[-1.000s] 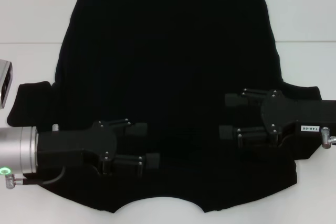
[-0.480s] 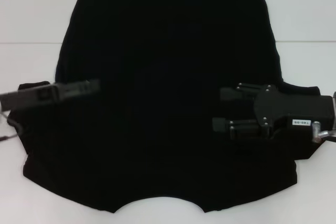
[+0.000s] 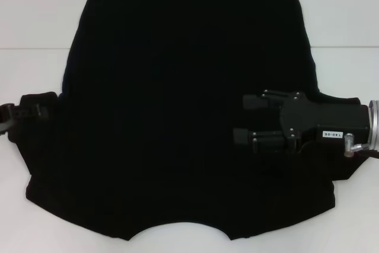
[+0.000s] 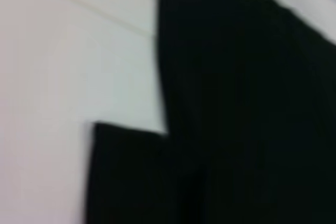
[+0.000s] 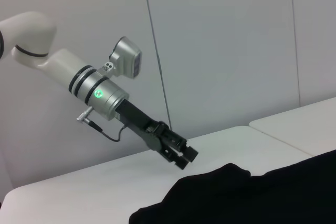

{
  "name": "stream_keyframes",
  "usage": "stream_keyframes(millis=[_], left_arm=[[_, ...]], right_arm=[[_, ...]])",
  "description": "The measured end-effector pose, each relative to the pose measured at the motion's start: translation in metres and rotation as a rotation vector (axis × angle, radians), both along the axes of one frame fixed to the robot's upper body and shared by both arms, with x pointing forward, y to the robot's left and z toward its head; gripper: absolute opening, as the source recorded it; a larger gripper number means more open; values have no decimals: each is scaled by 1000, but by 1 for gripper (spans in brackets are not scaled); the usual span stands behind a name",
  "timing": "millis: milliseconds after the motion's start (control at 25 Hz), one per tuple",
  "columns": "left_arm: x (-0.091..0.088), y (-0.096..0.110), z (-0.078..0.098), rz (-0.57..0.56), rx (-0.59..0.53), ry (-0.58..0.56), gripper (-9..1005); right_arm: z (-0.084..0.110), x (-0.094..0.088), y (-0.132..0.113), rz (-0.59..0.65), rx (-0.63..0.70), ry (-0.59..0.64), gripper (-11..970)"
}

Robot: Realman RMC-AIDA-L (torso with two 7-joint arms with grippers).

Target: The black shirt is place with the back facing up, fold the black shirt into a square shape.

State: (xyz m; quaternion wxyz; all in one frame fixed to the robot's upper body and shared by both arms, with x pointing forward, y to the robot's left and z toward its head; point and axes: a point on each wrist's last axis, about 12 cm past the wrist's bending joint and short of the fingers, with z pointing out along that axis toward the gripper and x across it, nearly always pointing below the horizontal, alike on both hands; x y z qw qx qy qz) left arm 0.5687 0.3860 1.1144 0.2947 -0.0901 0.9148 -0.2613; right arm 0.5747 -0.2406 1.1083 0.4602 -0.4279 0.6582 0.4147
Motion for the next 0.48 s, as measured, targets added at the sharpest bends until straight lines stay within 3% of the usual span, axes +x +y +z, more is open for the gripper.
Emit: stream_keyframes(millis=[480], left_arm=[[0,3,-13,77,29,104,889]], right_arm=[[2,1,-1,-11,9,-4,890]])
